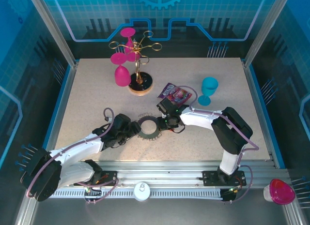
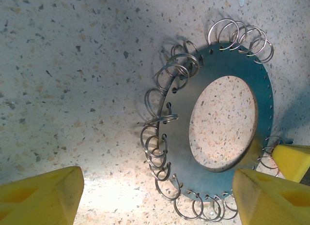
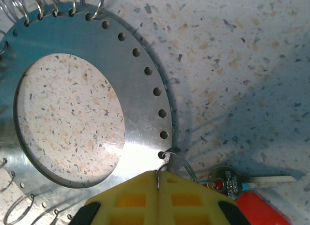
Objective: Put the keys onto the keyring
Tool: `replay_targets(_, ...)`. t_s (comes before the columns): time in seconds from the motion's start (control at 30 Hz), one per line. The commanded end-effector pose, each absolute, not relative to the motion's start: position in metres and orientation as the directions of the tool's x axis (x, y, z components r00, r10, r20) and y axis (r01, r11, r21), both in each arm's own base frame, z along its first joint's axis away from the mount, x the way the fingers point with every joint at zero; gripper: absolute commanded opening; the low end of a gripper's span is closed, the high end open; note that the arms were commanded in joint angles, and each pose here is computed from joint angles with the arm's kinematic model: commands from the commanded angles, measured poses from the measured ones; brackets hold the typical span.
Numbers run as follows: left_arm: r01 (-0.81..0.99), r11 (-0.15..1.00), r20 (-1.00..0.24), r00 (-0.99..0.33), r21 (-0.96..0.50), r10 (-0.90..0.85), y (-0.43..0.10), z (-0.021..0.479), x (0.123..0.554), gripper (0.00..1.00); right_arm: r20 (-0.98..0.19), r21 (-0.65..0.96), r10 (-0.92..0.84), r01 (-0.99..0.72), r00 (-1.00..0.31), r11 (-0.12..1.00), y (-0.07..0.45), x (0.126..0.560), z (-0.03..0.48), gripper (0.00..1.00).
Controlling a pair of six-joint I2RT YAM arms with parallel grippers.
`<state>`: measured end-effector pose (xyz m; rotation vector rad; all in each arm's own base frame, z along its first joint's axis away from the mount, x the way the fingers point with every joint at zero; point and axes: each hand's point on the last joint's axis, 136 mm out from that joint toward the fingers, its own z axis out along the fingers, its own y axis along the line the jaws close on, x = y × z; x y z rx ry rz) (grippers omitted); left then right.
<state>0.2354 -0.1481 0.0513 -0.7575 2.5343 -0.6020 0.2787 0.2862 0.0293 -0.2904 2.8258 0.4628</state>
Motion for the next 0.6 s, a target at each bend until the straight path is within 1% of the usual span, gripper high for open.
replay_targets(0.0, -0.406, 0.765, -0.279, -0.761, -0.499, -0.586, -0.144, 0.050, 0.230, 0.81, -0.260, 0.273, -0.189, -0.260, -0.947, 0.926, 0.288, 0.272, 0.029, 0.00)
replay_targets(0.1, -0.385, 0.781, -0.315, -0.758, -0.492, -0.571, -0.140, 0.058, 0.232, 0.81, -0.295, 0.269, -0.214, -0.296, -0.931, 0.917, 0.288, 0.273, 0.042, 0.00)
replay_targets(0.2, -0.329, 0.799, -0.377, -0.749, -0.503, -0.545, -0.138, 0.075, 0.237, 0.81, -0.357, 0.250, -0.261, -0.361, -0.897, 0.899, 0.286, 0.275, 0.061, 0.00)
replay_targets(0.37, -0.220, 0.825, -0.493, -0.711, -0.520, -0.501, -0.135, 0.103, 0.246, 0.81, -0.425, 0.229, -0.337, -0.460, -0.840, 0.858, 0.281, 0.267, 0.087, 0.00)
replay_targets(0.57, -0.119, 0.836, -0.579, -0.669, -0.535, -0.465, -0.137, 0.125, 0.253, 0.81, -0.450, 0.254, -0.392, -0.536, -0.802, 0.805, 0.283, 0.253, 0.100, 0.00)
